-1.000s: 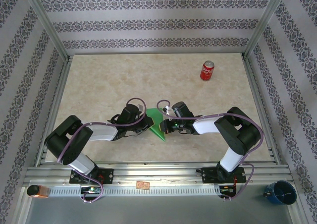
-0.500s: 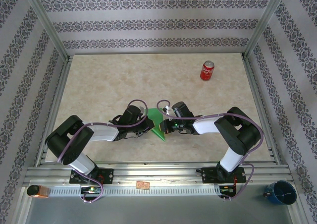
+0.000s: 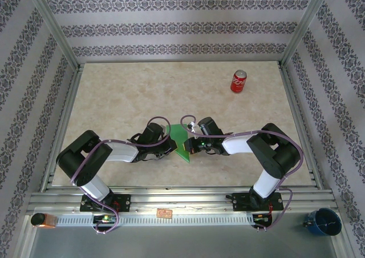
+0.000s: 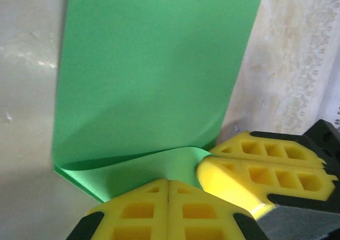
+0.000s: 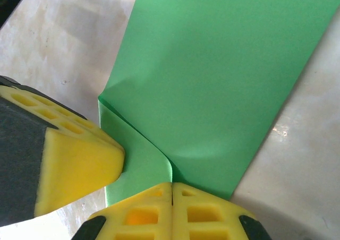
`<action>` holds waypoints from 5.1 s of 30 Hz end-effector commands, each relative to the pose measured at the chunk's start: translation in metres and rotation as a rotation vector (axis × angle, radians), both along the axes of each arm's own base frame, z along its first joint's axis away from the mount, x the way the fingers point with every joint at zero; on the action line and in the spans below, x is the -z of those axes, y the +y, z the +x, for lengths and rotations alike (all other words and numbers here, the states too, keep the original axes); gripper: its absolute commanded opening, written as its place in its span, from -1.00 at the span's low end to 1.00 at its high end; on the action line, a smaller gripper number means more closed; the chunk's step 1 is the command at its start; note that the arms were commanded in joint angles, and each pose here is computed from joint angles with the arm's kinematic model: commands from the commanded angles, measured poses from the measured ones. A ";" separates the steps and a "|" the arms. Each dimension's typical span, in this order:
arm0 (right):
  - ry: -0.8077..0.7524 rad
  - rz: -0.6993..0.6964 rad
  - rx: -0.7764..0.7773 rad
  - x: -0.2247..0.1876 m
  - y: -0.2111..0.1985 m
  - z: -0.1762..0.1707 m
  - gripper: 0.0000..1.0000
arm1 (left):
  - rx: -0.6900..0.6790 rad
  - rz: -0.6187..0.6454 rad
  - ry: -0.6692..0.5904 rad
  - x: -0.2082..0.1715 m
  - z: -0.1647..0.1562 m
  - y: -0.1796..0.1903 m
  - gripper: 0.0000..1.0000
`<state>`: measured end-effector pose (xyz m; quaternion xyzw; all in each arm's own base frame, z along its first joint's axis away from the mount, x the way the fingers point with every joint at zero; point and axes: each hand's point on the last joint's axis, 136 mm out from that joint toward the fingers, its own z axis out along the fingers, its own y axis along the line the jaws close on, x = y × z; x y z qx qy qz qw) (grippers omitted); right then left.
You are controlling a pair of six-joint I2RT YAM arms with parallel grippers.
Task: Fold a paper plane with a square sheet of paper (pick it up from the middle)
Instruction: Third fold the triangle at the center of the table.
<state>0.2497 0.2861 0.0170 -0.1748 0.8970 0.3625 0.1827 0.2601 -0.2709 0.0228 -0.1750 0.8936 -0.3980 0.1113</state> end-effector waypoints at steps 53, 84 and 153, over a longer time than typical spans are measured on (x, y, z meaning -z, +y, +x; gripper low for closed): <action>0.339 -0.029 -0.054 -0.020 0.024 -0.047 -0.97 | 0.013 0.108 0.073 0.031 -0.015 0.013 -1.00; 0.359 -0.068 -0.081 -0.030 0.027 -0.058 -0.98 | 0.005 0.101 0.064 0.026 -0.013 0.012 -1.00; 0.497 -0.132 -0.033 0.025 -0.021 -0.090 -0.86 | -0.007 0.127 0.078 0.034 -0.016 0.019 -1.00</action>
